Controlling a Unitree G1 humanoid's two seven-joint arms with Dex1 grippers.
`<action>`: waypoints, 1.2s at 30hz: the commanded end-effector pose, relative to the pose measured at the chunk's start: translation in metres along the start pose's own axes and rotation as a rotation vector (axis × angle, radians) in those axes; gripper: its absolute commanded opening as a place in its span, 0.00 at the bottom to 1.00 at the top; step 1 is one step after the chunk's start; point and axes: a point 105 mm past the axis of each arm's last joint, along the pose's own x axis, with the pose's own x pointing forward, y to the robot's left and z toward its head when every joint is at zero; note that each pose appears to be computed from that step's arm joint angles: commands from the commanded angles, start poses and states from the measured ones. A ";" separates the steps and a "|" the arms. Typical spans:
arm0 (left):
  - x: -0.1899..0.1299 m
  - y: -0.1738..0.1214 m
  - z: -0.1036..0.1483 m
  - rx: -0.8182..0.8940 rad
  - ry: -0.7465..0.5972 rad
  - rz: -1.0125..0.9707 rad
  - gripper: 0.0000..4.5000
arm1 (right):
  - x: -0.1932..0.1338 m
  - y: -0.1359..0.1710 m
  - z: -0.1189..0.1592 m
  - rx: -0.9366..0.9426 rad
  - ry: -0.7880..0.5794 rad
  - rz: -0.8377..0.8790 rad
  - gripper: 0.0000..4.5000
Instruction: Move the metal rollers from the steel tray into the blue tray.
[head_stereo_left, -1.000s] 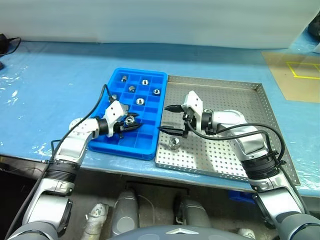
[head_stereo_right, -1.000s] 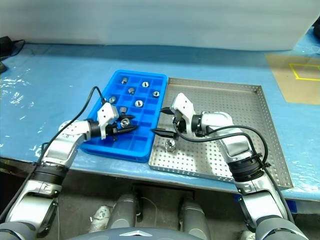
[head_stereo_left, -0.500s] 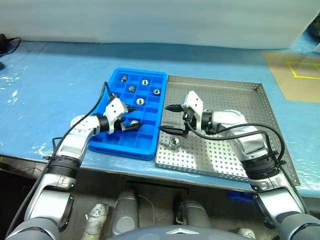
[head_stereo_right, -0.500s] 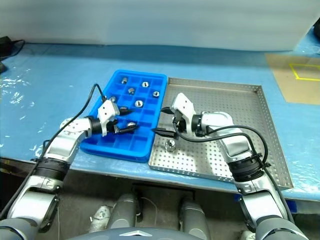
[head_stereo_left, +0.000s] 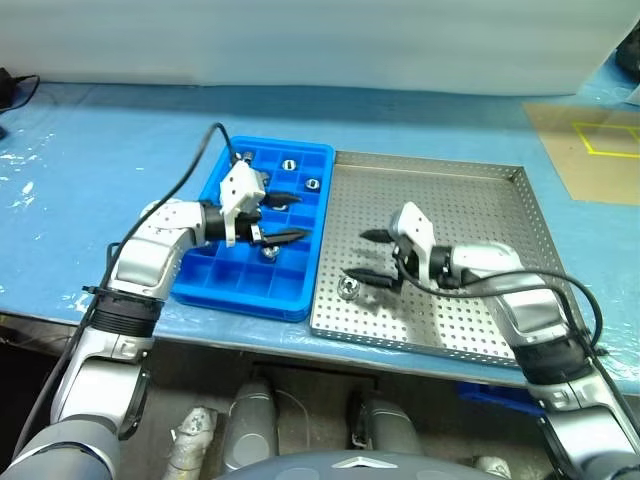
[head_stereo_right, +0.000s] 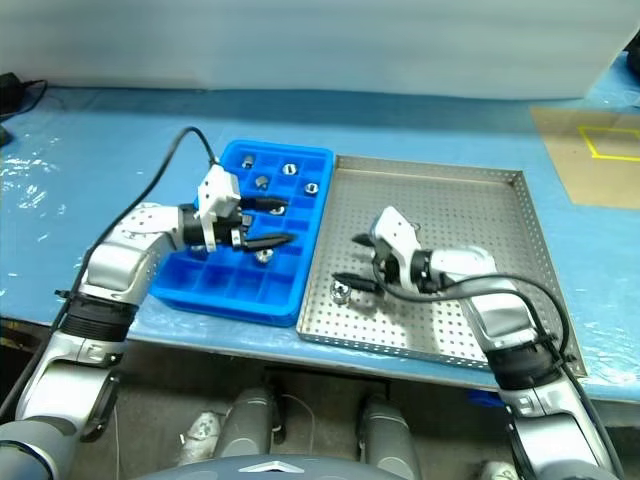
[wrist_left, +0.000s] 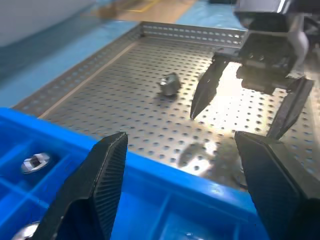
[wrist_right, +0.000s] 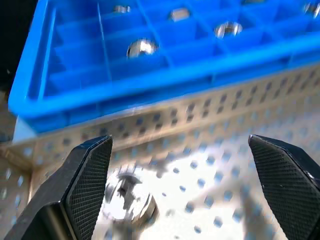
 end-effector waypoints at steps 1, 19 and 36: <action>-0.001 -0.011 0.001 0.004 0.001 -0.064 0.80 | -0.003 0.002 0.010 -0.022 -0.029 -0.008 1.00; -0.037 -0.008 -0.015 -0.051 0.053 -0.005 0.80 | 0.031 0.018 0.006 -0.037 -0.007 0.153 1.00; -0.051 -0.001 -0.005 -0.031 0.062 0.043 0.81 | 0.036 0.013 -0.017 -0.063 0.074 0.179 0.65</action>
